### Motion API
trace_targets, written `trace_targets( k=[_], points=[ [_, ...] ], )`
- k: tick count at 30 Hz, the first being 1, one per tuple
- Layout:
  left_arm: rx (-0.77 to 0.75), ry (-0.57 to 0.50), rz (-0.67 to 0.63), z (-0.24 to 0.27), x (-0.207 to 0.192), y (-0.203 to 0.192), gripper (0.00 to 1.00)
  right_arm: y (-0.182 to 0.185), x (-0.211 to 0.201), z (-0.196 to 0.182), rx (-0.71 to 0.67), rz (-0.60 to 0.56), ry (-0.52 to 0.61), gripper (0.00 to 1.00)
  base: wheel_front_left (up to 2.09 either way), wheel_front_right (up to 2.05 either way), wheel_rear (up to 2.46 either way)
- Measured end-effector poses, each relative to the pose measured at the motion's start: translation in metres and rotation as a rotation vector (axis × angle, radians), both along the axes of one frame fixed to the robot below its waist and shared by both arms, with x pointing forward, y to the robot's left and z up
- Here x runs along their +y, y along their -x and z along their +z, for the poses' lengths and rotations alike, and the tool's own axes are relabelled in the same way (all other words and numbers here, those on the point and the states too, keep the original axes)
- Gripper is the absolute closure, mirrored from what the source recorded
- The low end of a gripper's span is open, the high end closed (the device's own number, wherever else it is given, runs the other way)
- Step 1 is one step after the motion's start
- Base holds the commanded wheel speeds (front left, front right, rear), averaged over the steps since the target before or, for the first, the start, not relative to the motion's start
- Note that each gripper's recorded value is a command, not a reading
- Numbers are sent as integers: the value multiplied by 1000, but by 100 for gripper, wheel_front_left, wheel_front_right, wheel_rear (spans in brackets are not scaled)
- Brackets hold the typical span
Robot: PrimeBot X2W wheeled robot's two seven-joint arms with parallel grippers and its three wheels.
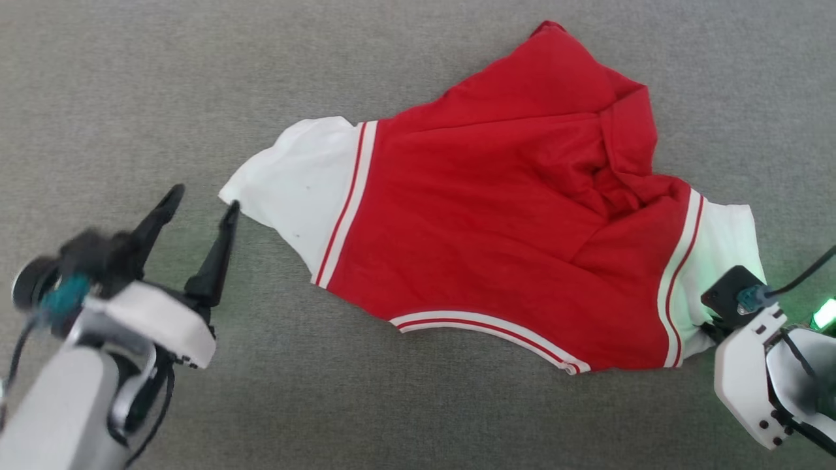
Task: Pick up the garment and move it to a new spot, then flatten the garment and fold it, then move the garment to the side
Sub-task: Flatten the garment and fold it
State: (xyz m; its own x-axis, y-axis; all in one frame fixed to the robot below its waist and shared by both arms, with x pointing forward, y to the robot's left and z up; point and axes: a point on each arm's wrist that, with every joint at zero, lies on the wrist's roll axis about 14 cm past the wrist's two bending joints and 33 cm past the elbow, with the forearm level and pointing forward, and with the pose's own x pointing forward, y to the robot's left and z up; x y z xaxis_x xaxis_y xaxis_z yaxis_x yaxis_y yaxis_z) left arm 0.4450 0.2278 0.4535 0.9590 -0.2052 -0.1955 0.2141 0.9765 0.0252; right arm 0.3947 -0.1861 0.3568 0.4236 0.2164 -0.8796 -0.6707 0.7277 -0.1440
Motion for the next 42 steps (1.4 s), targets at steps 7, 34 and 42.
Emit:
trace_targets(
  k=[7,34,42],
  points=[
    [529,37,-201,-43,-27,1,0,-5,4,-3,0,0,-5,100,0,0,0],
    [874,243,-287,-75,-66,-19,100,-25,9,1,-99,-70,-103,100,0,0,0],
    [518,409,-291,-3,-78,-51,100,-65,-5,72,-412,-186,-215,100,0,0,0]
  ],
)
